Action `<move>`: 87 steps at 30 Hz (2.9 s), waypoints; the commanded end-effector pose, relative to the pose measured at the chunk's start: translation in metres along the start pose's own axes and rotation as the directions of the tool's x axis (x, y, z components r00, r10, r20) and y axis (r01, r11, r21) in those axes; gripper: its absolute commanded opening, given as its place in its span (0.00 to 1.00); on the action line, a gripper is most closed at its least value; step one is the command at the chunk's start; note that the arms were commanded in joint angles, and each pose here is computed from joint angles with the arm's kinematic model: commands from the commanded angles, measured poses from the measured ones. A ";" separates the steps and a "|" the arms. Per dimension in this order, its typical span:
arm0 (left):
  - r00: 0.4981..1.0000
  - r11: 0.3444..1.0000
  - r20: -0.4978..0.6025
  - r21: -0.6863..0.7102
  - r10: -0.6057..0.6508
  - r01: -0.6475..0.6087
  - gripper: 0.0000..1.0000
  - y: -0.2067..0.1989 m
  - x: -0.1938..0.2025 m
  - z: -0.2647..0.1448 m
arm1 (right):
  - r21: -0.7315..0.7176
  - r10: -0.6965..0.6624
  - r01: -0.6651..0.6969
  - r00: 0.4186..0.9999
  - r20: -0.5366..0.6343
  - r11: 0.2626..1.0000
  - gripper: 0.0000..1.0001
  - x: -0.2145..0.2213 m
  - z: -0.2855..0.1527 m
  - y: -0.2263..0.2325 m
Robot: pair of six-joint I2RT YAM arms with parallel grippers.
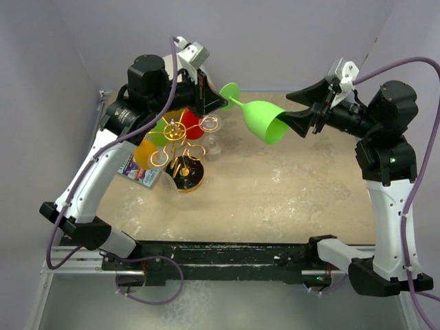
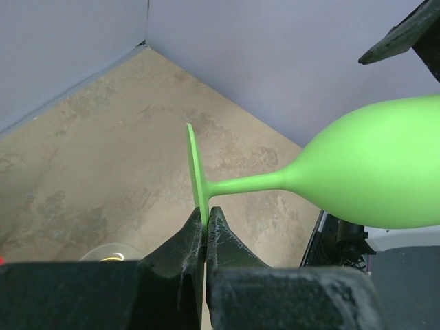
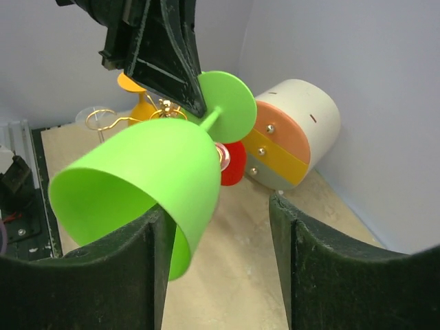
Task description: Place the wine glass upside down on the wine glass rack
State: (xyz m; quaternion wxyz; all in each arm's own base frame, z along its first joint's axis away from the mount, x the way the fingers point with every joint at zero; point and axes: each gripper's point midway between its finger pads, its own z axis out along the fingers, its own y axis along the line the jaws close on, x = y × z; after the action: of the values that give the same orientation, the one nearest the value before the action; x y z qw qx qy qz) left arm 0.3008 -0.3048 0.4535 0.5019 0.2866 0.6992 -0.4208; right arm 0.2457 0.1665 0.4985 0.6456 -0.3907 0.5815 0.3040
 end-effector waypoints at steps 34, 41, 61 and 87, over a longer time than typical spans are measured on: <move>0.413 0.461 -0.317 0.090 0.854 -0.883 0.00 0.017 0.086 -0.151 | 0.169 0.044 -0.028 0.995 -0.092 0.985 0.86 0.032 -0.054 -0.009; 0.295 0.358 -0.290 0.192 0.910 -0.914 0.00 0.015 0.096 -0.150 | 0.170 0.047 -0.028 0.993 -0.110 0.985 0.86 0.039 -0.055 -0.008; 0.137 0.209 -0.372 0.163 0.918 -0.964 0.00 0.061 0.091 -0.115 | 0.153 0.043 -0.025 0.992 -0.122 0.988 0.87 0.046 -0.054 -0.008; 0.106 0.169 -0.301 0.190 0.948 -0.967 0.00 0.056 0.102 -0.091 | 0.152 0.046 -0.027 0.991 -0.123 0.988 0.88 0.048 -0.054 -0.007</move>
State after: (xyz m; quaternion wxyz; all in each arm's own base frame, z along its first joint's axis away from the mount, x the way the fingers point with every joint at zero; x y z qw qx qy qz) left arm 0.2706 -0.1859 0.3417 0.4986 0.7254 0.4657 0.0911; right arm 0.2315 0.1147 0.4452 0.6189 -0.3419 0.6588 0.2569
